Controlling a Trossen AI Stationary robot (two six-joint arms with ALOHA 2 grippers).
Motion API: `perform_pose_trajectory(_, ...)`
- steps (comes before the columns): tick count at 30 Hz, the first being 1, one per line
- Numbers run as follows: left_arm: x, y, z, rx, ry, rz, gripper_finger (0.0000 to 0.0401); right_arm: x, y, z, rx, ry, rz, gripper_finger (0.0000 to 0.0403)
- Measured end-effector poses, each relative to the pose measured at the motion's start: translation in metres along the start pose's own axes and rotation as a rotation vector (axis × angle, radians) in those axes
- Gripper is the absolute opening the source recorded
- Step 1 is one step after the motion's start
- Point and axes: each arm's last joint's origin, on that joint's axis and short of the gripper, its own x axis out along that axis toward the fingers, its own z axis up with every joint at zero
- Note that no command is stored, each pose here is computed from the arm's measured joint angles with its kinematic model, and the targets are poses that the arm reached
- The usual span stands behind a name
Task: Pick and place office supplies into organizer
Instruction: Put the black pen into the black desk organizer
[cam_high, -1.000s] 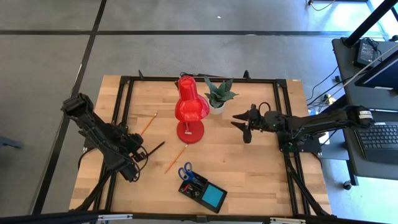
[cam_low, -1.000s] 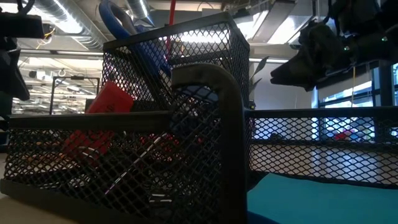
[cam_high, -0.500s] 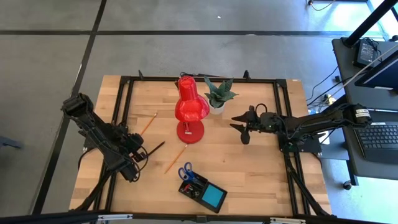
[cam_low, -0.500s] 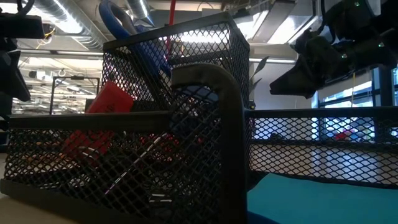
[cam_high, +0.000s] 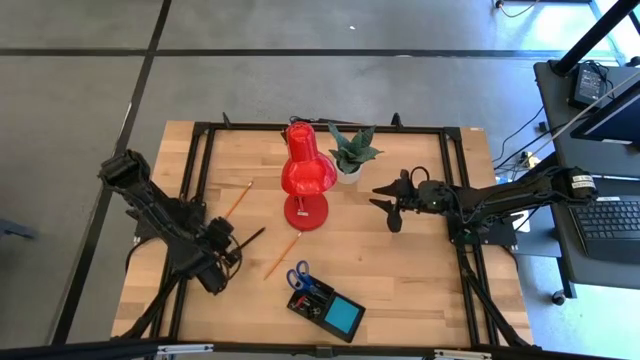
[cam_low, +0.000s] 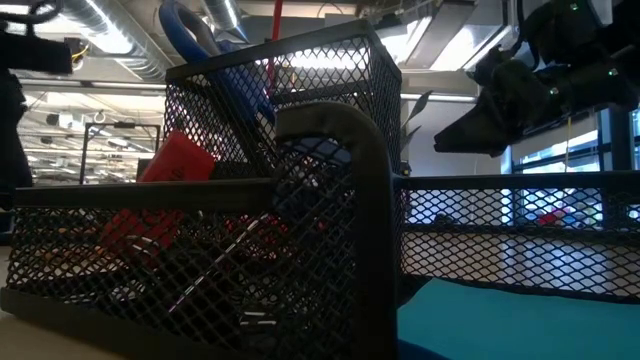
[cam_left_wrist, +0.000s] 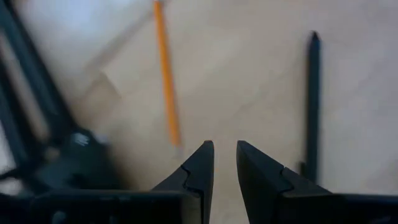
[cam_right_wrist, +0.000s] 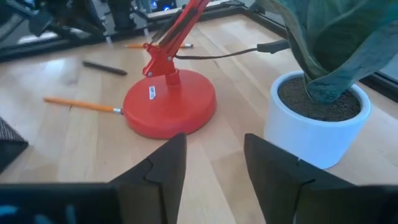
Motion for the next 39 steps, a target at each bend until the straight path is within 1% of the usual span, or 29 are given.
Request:
perform_pose_trajectory(3,0.003,-0.009,0.006,-0.032,0.077,-0.07,0.0063,0.0,0.0,0.0,-0.051,-0.001,0.0,0.0165)
perform_pose_trajectory(5,0.004,-0.015,0.012,-0.04,0.095,-0.128,0.0063,0.0,0.0,0.0,-0.092,-0.002,0.0,0.0165)
perform_pose_trajectory(7,0.006,-0.017,0.019,-0.043,0.1,-0.153,0.0063,0.0,0.0,0.0,-0.14,-0.001,0.0,0.0165)
perform_pose_trajectory(10,0.01,-0.015,0.031,-0.068,0.117,-0.154,0.0063,0.0,0.0,0.0,-0.21,-0.001,0.0,0.0165)
perform_pose_trajectory(14,0.015,-0.01,0.046,-0.097,0.175,-0.144,0.0063,0.0,0.0,0.0,-0.292,-0.001,-0.001,0.0165)
perform_pose_trajectory(16,0.019,-0.009,0.052,-0.093,0.184,-0.137,0.0063,0.0,0.0,0.0,-0.298,-0.002,-0.001,0.0165)
perform_pose_trajectory(20,0.024,-0.006,0.061,-0.07,0.178,-0.118,0.0063,0.0,0.0,0.0,-0.29,0.001,-0.001,0.0165)
perform_pose_trajectory(23,0.028,-0.004,0.066,-0.089,0.168,-0.099,0.0063,0.0,0.0,0.002,-0.256,-0.019,0.0,0.0165)
perform_pose_trajectory(26,0.031,-0.002,0.071,-0.087,0.094,-0.065,0.0063,0.0,0.0,0.003,-0.173,-0.028,0.002,0.0165)
perform_pose_trajectory(28,0.032,-0.001,0.074,-0.059,0.047,-0.046,0.0063,0.0,0.001,0.003,-0.103,-0.033,0.003,0.0165)
perform_pose_trajectory(31,0.034,0.0,0.077,0.002,0.037,-0.036,0.0063,0.0,0.001,0.005,-0.025,-0.047,0.007,0.0165)
perform_pose_trajectory(33,0.034,0.0,0.078,0.043,0.037,-0.035,0.0063,0.0,0.001,0.004,-0.012,-0.042,0.007,0.0165)
perform_pose_trajectory(35,0.034,0.0,0.078,0.056,0.029,-0.033,0.0063,0.0,0.001,0.003,-0.001,-0.031,0.007,0.0165)
perform_pose_trajectory(39,0.033,0.0,0.077,0.02,0.02,-0.035,0.0063,0.002,0.002,0.0,-0.002,-0.009,0.01,0.0165)
